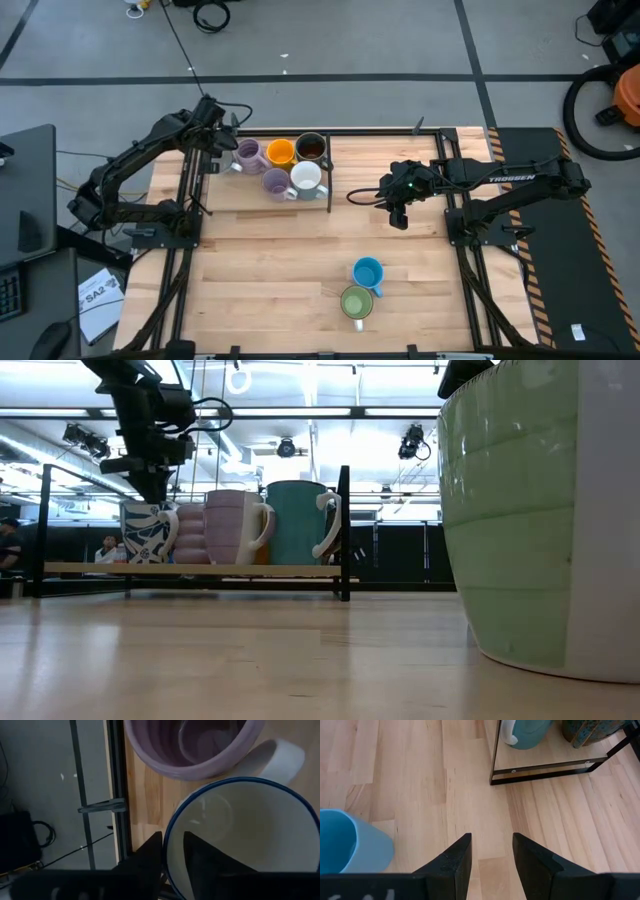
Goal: Place coffee mugs
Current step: Put the patterned blue mug on the shelf
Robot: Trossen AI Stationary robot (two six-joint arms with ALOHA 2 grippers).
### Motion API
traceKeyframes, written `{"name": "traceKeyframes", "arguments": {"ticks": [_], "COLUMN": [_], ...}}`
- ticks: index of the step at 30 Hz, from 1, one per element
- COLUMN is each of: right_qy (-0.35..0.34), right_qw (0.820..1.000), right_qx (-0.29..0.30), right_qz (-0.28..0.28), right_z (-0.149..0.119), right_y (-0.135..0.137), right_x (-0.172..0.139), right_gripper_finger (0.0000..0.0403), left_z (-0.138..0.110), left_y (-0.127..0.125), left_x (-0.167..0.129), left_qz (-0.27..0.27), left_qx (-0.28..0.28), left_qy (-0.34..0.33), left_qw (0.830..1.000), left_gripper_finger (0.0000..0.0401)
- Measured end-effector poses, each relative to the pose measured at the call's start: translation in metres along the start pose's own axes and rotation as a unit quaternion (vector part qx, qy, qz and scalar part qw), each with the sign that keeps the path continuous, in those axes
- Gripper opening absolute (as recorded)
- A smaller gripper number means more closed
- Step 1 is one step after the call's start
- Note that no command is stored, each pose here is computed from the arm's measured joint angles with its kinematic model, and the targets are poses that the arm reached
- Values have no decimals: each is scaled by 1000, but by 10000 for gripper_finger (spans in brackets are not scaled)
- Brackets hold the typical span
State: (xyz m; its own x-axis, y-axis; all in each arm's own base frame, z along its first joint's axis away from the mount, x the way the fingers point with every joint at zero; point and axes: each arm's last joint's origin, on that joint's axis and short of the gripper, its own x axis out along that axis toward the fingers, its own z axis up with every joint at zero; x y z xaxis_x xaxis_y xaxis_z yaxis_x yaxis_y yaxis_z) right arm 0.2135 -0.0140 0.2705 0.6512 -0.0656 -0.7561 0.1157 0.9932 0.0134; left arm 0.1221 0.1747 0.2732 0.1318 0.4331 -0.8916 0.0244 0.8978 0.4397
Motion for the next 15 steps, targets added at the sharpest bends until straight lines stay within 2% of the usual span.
{"name": "traceKeyframes", "arguments": {"ticks": [6, 12, 15], "right_qy": [0, 0, 0], "right_qw": [1000, 1000, 1000], "right_qx": [0, 0, 0], "right_qz": [0, 0, 0], "right_z": [0, 0, 0], "right_y": [0, 0, 0], "right_x": [0, 0, 0], "right_gripper_finger": [148, 148, 148], "left_z": [2, 6, 8], "left_y": [2, 3, 6], "left_x": [6, 21, 26], "left_qz": [-6, -32, -23], "left_qx": [-19, -15, -15], "left_qy": [6, 22, 32], "left_qw": [1000, 999, 999], "left_gripper_finger": [109, 126, 133]}}
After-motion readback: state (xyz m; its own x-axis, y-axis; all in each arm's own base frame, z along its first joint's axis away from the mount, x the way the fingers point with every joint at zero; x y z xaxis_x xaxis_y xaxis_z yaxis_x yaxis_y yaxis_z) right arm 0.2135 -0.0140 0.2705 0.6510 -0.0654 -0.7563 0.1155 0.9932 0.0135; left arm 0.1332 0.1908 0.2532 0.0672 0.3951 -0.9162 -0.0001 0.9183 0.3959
